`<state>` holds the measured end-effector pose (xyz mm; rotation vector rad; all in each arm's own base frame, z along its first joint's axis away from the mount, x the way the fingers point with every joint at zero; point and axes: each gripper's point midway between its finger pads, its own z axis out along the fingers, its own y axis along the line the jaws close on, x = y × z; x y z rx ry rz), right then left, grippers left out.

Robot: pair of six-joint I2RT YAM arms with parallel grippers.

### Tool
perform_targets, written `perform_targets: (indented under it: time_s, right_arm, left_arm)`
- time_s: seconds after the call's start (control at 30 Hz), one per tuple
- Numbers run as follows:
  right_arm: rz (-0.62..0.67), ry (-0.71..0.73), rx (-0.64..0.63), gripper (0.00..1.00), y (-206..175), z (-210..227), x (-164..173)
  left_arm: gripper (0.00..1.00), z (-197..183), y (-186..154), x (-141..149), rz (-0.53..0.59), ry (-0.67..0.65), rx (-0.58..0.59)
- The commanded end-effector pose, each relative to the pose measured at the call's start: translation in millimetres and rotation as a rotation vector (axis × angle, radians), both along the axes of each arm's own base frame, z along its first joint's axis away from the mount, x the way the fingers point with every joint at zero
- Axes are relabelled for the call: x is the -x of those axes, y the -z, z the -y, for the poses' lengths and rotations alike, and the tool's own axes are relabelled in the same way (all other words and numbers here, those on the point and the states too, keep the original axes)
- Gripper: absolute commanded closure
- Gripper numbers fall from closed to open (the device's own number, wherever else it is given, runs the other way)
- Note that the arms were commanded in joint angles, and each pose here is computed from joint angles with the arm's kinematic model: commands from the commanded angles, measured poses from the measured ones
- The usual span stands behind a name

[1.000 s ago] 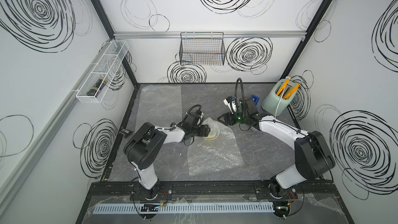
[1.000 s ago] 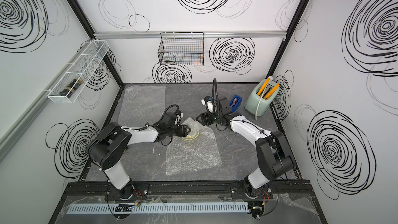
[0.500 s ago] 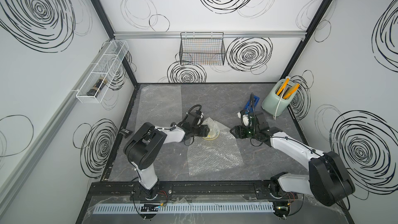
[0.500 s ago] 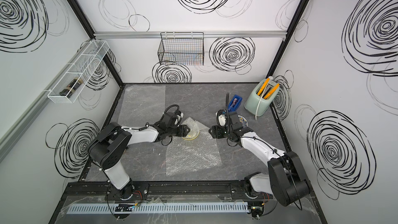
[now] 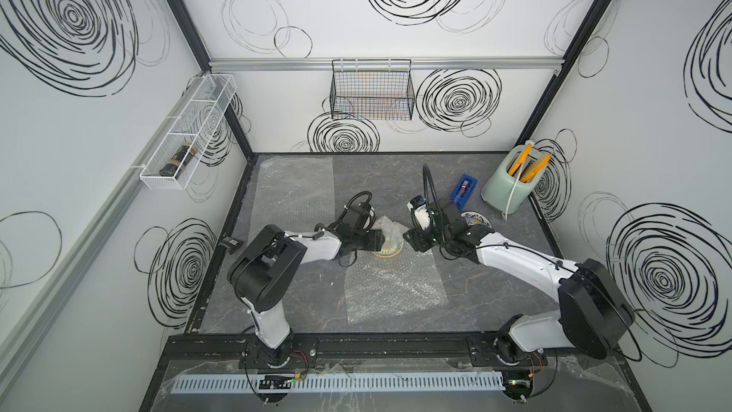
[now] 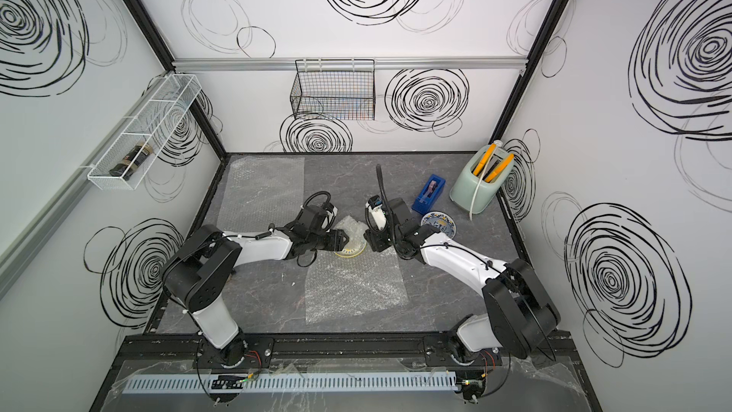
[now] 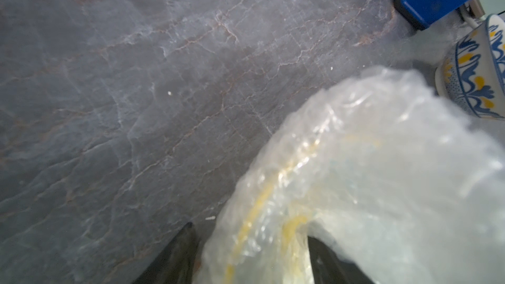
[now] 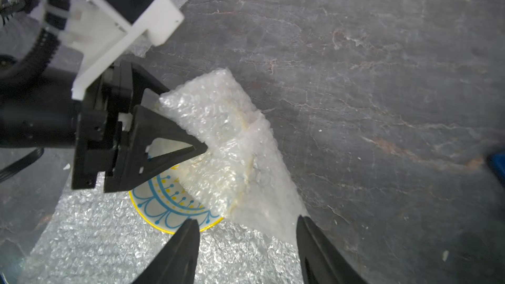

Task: Wrap bowls in bubble wrap
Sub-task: Wrap the bowl in bubble wrap.

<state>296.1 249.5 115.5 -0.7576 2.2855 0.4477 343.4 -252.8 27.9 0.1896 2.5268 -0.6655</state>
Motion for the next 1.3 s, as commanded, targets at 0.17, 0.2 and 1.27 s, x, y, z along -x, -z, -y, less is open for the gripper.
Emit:
perform_targets:
  time_s: [0.17, 0.2, 1.27]
  right_arm:
    - [0.063, -0.093, 0.351, 0.43, 32.2, 31.7, -1.5]
    - [0.064, -0.106, 0.357, 0.41, 34.4, 30.2, -1.7]
    - [0.223, -0.307, 0.286, 0.91, 26.8, -11.1, 8.0]
  left_arm:
    - [0.33, -0.7, 0.2, -5.5, 0.004, 0.003, -0.030]
    - [0.33, -1.0, 0.6, -5.6, 0.003, 0.004, -0.035]
    - [0.34, -0.7, 1.2, -5.1, 0.008, 0.001, -0.033]
